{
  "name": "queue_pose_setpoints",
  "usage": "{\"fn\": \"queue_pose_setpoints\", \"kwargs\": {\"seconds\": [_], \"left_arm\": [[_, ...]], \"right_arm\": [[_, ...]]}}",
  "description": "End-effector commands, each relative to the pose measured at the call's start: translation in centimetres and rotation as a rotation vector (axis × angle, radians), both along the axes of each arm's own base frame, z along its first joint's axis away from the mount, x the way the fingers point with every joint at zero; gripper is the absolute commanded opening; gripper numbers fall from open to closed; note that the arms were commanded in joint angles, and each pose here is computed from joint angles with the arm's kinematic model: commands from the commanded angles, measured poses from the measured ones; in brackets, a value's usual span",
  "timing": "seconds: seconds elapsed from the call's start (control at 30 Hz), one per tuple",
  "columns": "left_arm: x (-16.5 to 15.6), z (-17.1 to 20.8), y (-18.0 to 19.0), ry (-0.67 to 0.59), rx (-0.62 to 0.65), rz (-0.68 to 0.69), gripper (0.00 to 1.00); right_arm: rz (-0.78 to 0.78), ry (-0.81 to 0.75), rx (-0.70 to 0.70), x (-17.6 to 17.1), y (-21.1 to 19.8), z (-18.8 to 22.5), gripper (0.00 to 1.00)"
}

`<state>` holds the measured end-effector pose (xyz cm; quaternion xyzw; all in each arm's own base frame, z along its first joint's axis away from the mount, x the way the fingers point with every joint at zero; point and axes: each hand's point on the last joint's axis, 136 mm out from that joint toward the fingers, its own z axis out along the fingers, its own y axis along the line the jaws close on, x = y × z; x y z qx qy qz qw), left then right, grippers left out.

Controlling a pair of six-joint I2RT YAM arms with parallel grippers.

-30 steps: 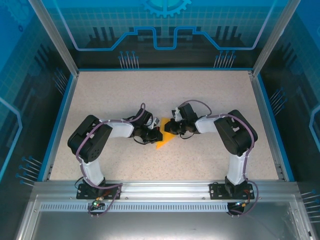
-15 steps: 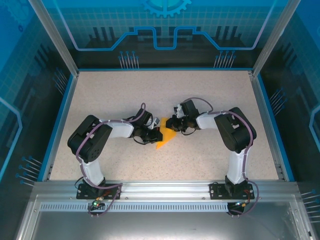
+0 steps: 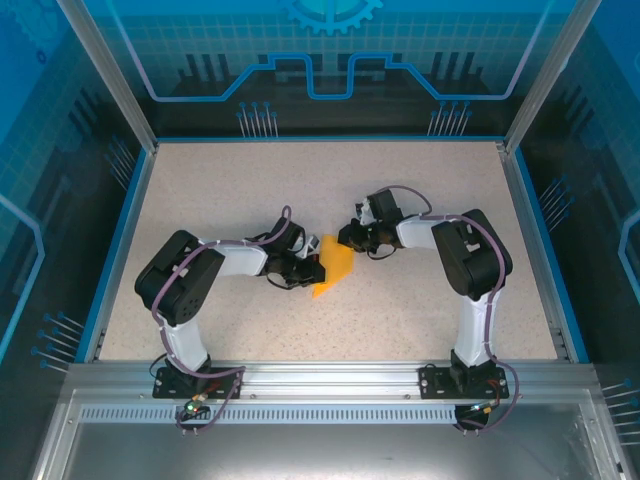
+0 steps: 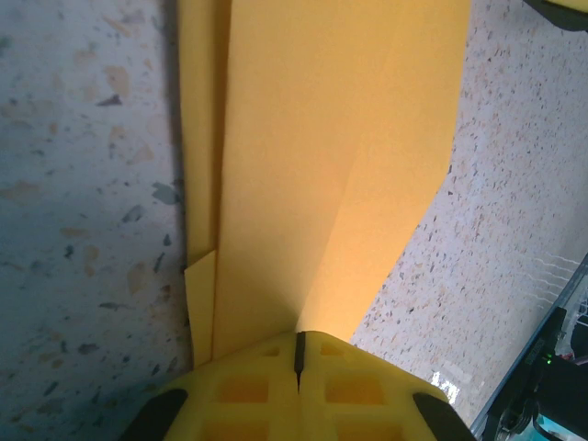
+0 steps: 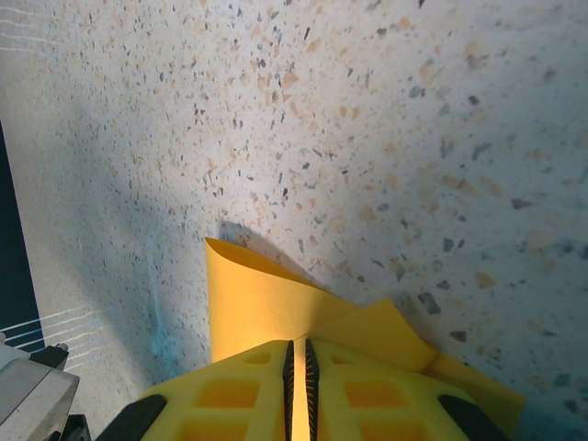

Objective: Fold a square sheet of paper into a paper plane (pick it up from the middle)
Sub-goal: Fourth fold the wing at the center of the table.

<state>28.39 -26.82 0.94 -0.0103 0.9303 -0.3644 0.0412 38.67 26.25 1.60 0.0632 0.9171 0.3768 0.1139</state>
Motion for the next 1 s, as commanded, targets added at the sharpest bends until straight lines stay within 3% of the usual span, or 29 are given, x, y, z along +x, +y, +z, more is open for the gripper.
{"fn": "queue_pose_setpoints", "kwargs": {"seconds": [0.0, 0.43, 0.7, 0.97], "left_arm": [[-4.5, -6.3, 5.4, 0.185, 0.267, 0.038, 0.0], [-4.7, -6.4, 5.4, 0.187, 0.263, 0.036, 0.0], [-4.6, -6.4, 5.2, 0.189, 0.258, 0.033, 0.0], [-4.4, -6.2, 5.1, 0.187, 0.256, 0.036, 0.0]], "right_arm": [[-0.071, -0.012, -0.089, 2.2, -3.1, -2.0, 0.15], [-0.081, -0.062, -0.079, 4.5, -4.2, -1.0, 0.16], [-0.063, -0.119, -0.04, 5.5, -4.0, 2.4, 0.17], [-0.009, -0.182, 0.014, 2.7, -2.2, 6.7, 0.16]]}}
